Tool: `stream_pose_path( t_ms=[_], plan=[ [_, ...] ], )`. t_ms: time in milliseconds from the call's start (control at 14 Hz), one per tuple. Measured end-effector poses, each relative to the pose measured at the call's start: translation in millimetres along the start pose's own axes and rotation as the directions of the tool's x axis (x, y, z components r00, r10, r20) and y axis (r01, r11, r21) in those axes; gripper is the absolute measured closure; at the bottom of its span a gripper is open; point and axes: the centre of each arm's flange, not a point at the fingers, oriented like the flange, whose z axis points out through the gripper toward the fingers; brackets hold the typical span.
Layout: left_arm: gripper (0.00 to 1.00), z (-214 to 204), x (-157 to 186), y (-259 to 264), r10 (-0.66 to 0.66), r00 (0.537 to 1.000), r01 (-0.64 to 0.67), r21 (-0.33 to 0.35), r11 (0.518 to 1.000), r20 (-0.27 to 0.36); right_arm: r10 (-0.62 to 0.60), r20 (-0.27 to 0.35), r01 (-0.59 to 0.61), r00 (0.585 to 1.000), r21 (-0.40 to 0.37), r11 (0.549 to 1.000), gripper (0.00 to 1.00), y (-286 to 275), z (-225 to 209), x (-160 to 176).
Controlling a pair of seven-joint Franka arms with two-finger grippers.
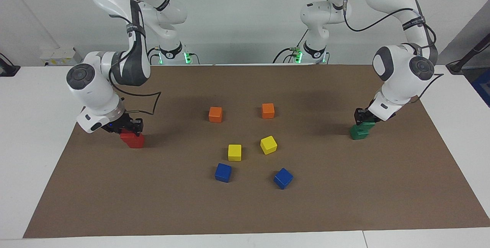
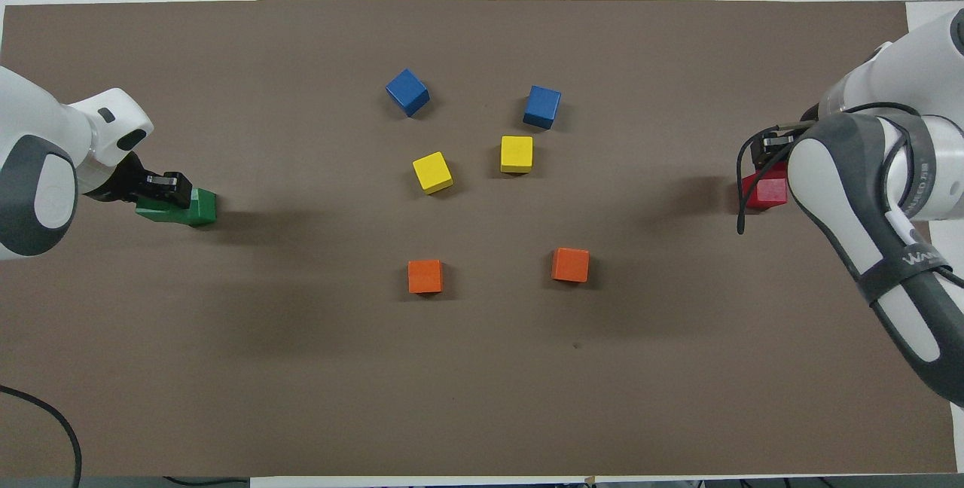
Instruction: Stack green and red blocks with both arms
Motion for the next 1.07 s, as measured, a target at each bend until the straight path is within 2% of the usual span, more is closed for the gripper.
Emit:
stream_pose_path(
  t_ms=[357,857,1071],
  plan=[
    [0.45,9.3,-5.6,-9.8,-0.107,0.994,0.107,-0.022,0.994,0.005,0.011,-0.008,-0.011,1.000,0.001,1.000,0.45,6.6,7.5,-6.6],
    [0.45,17.6,-8.8,-8.8,-0.119,0.993,0.118,-0.022,0.993,-0.008,0.074,0.004,-0.074,0.997,0.002,0.997,0.45,7.3,13.3,-9.6],
    [0.45,19.1,-9.4,-8.8,-0.119,0.993,0.119,-0.022,0.993,-0.007,0.082,-0.016,-0.082,0.996,0.002,0.997,0.45,11.3,16.8,-10.3]
  ],
)
